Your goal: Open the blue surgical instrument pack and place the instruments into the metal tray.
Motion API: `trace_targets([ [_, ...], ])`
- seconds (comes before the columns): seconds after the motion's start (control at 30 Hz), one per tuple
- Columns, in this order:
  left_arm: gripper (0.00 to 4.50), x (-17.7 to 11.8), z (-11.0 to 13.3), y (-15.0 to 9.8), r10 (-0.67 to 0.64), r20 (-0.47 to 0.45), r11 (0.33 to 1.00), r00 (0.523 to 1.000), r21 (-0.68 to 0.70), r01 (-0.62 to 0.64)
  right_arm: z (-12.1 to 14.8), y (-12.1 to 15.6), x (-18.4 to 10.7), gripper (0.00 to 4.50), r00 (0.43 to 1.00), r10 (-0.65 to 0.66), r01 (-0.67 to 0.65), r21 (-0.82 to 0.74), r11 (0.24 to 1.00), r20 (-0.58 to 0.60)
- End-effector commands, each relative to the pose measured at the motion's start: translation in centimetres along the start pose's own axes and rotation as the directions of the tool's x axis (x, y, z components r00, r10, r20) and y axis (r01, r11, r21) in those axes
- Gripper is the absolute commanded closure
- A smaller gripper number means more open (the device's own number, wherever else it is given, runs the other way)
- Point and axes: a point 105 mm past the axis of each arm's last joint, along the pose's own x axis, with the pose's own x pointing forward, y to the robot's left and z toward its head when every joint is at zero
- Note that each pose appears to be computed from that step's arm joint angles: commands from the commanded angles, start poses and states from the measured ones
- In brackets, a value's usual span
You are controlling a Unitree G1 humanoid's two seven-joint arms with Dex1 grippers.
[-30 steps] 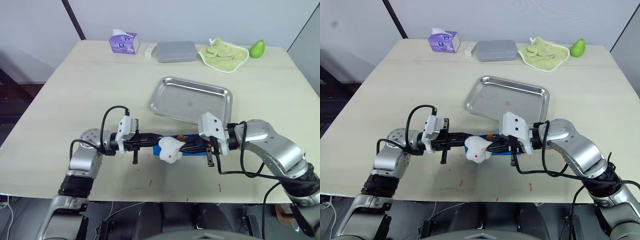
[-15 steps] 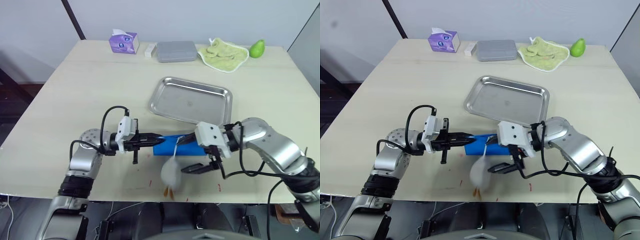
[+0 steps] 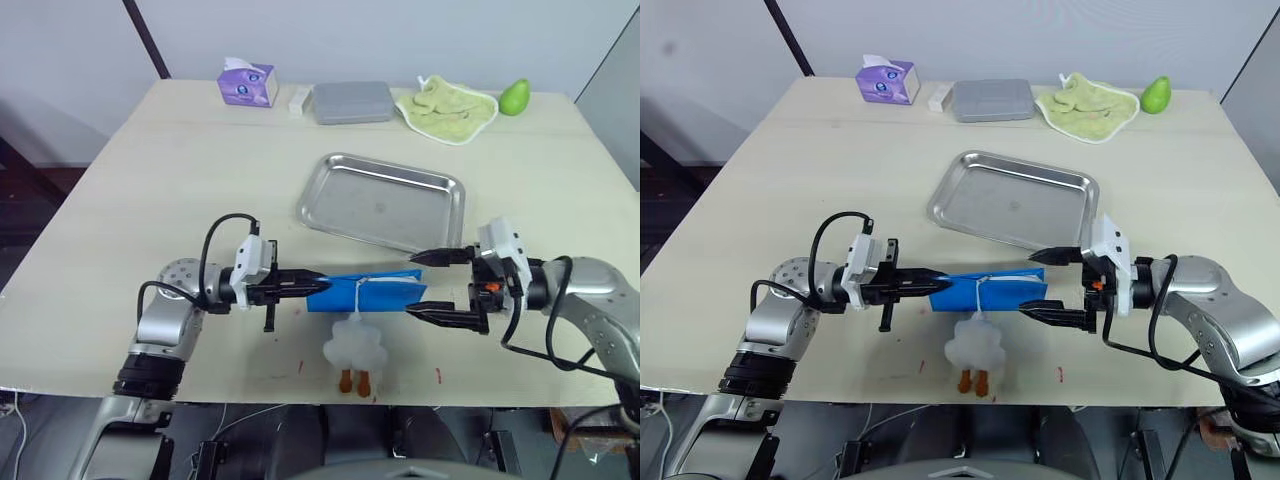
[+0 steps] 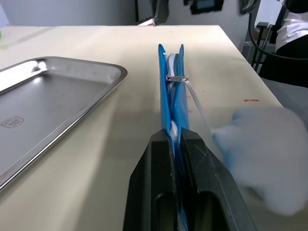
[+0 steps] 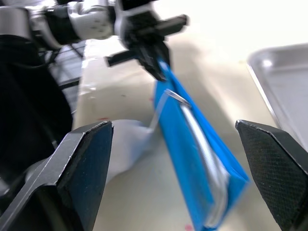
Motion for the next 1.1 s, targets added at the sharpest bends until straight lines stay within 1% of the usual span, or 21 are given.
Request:
trace_targets([
  [0.03, 4.5, 0.5, 0.7, -0.3, -0.031, 0.002, 0.999, 1.0, 0.029, 0.031, -0.7, -0.7, 0.0, 0.04, 0.999, -0.02, 0.021, -0.024, 0.999, 0.028],
  [0.13, 4.5, 0.3, 0.8, -0.3, -0.031, 0.001, 0.999, 1.0, 0.029, 0.031, -2.0, -1.2, 0.3, 0.04, 1.0, -0.017, 0.017, -0.012, 1.0, 0.026],
  [0.33, 4.5, -0.2, 0.4, -0.7, -0.034, -0.007, 0.999, 0.999, 0.024, 0.034, -3.0, -1.5, 0.8, 0.04, 0.999, -0.003, 0.003, -0.012, 1.0, 0.034],
  [0.47, 4.5, -0.4, 0.0, -0.8, -0.031, -0.008, 0.999, 0.999, 0.022, 0.032, -3.0, -1.6, 0.9, 0.04, 0.999, 0.005, -0.004, -0.01, 1.0, 0.045],
  [0.73, 4.5, -1.6, -1.4, -1.1, -0.023, -0.015, 1.0, 1.0, 0.017, 0.024, -3.1, -1.8, 1.3, 0.04, 0.998, 0.028, -0.027, -0.016, 1.0, 0.051],
  [1.03, 4.5, -1.4, -1.2, -0.9, -0.027, -0.015, 0.999, 1.0, 0.023, 0.028, -2.9, -1.5, 2.2, 0.04, 0.995, 0.083, -0.079, -0.06, 0.995, 0.06],
  [1.1, 4.5, -1.3, -1.0, -0.7, -0.027, -0.016, 0.999, 1.0, 0.025, 0.027, -2.6, -1.4, 2.3, 0.54, 0.993, 0.095, -0.091, -0.068, 0.994, 0.064],
])
